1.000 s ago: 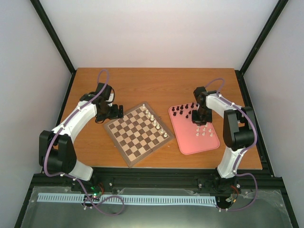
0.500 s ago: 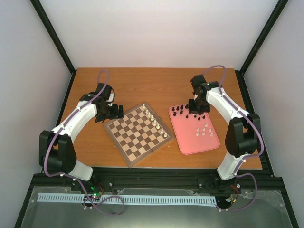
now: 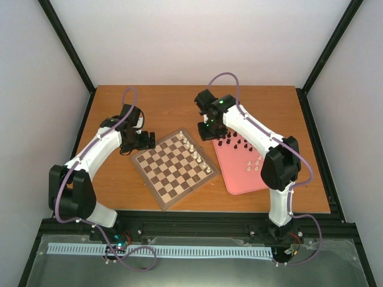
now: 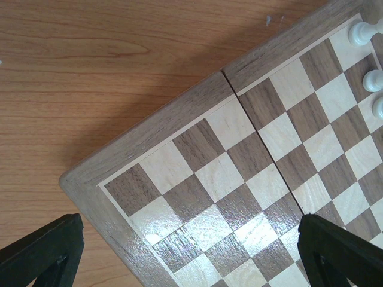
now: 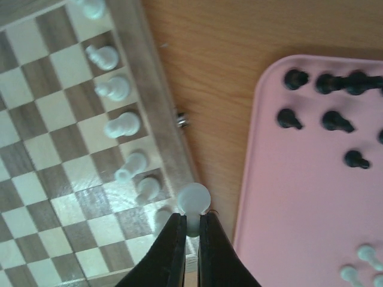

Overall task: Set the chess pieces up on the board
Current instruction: Place the chess piece on the chessboard.

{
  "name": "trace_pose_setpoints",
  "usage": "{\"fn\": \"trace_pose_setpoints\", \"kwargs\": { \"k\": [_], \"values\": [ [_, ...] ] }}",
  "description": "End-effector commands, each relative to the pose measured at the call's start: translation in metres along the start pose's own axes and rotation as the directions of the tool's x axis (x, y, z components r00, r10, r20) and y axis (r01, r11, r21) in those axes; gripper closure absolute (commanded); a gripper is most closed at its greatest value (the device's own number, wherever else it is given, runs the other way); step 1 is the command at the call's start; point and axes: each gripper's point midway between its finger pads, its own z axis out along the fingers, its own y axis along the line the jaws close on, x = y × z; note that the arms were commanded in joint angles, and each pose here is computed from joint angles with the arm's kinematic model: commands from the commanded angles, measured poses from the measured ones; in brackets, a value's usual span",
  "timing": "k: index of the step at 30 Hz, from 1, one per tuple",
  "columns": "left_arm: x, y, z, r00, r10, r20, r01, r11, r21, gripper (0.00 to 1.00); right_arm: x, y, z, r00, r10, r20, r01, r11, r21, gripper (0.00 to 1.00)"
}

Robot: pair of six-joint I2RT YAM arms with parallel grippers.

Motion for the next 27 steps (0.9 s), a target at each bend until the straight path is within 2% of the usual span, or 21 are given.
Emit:
{"fn": "trace_pose_setpoints", "kwargs": {
  "k": [1, 14, 27],
  "values": [
    [-0.006, -0.004, -0.013, 0.999, 0.022, 0.042, -0.022, 1.000, 0.008, 0.00, 0.021, 0.030, 0.002, 0.996, -0.059, -0.069, 0.058, 0.998, -0.010, 0.97],
    [-0.005, -0.004, -0.014, 0.999, 0.021, 0.046, -0.021, 1.000, 0.015, 0.00, 0.068, 0.095, 0.025, 0.958, -0.223, -0.181, 0.210, 0.973, -0.091, 0.97],
    [-0.005, -0.004, -0.015, 0.999, 0.023, 0.046, -0.024, 1.000, 0.010, 0.00, 0.068, 0.095, 0.061, 0.952, -0.227, -0.206, 0.221, 0.974, -0.052, 0.97]
  ]
}}
